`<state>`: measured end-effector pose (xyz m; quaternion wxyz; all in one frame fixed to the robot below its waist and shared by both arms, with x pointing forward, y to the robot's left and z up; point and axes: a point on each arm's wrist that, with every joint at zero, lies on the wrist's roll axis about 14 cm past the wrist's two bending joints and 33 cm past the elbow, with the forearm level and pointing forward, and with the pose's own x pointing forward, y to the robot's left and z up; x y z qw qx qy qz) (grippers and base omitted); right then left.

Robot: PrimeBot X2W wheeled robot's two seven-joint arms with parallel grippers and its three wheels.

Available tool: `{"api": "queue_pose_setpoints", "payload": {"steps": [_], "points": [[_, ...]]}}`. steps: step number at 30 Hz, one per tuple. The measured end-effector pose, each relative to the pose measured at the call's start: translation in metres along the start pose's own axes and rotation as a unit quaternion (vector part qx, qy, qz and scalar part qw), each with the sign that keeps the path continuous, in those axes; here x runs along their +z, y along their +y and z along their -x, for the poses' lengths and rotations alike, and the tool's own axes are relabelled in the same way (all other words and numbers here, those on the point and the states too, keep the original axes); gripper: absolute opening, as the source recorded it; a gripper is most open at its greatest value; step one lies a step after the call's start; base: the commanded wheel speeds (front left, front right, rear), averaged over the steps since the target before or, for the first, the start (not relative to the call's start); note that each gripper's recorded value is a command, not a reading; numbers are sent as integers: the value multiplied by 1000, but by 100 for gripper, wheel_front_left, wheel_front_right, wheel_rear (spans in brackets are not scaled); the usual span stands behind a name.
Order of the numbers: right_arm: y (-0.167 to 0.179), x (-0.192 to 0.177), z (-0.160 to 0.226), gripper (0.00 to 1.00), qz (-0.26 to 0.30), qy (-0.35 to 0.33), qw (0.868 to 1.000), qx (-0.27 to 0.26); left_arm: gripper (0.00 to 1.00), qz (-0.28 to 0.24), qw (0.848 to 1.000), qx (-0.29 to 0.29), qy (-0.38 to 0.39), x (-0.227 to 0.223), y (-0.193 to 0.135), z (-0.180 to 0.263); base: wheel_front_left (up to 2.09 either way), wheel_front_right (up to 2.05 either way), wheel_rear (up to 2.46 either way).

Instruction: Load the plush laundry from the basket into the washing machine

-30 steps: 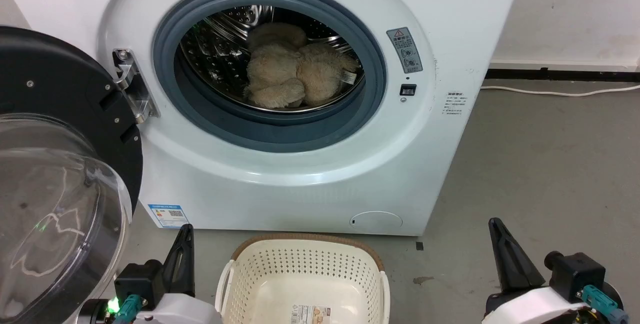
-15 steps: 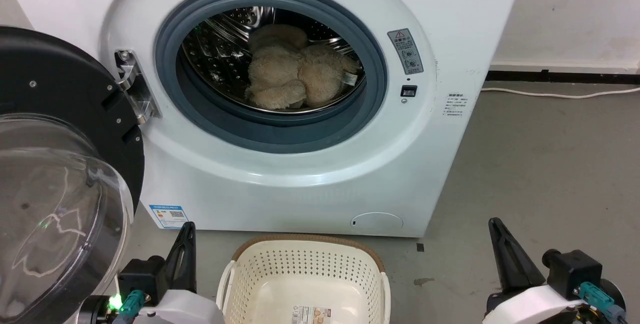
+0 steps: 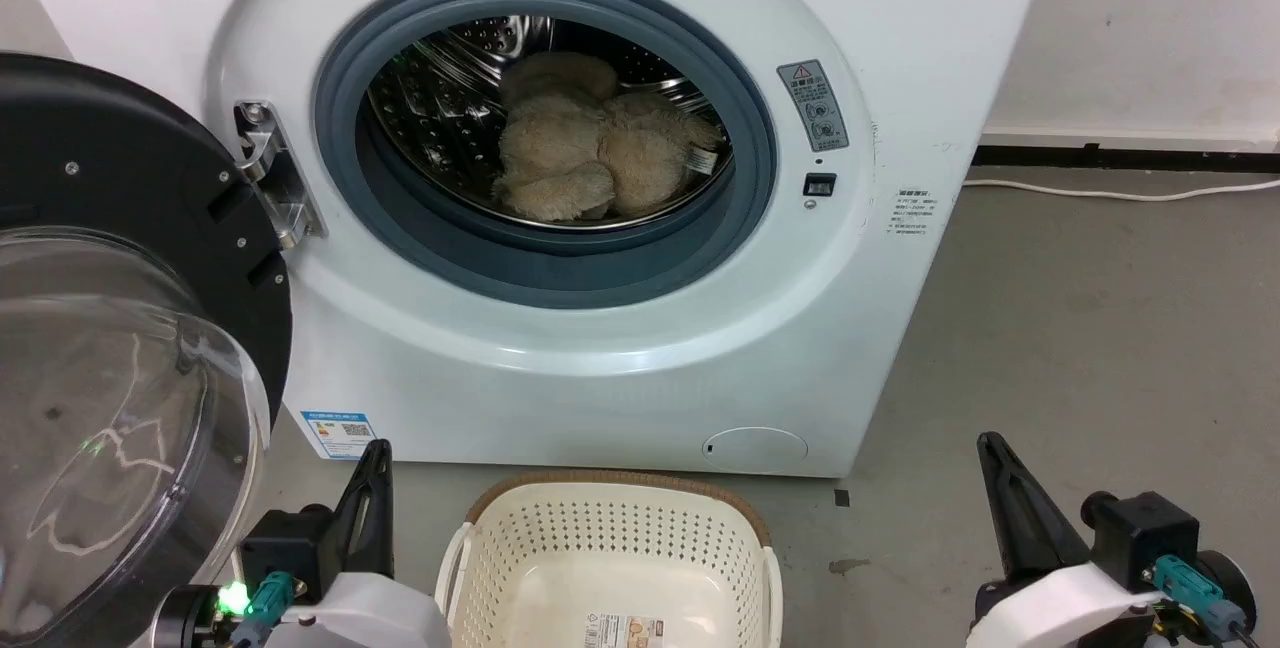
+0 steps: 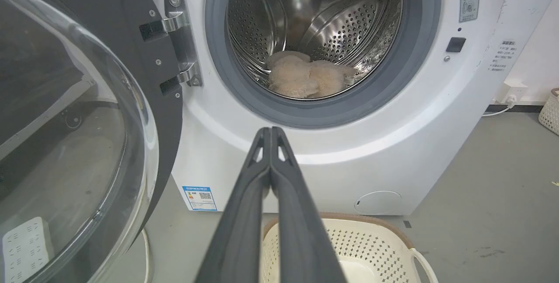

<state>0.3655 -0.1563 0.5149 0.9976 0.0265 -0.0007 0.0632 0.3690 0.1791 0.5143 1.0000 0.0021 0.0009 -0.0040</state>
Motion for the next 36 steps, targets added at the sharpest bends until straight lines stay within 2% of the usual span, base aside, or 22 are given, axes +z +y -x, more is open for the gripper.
{"api": "queue_pose_setpoints", "payload": {"steps": [36], "points": [[1, 7, -3, 0, 38, 13, 999, 2, 0, -22, 1000, 4, 10, 7, 0, 0, 0, 0, 0]]}}
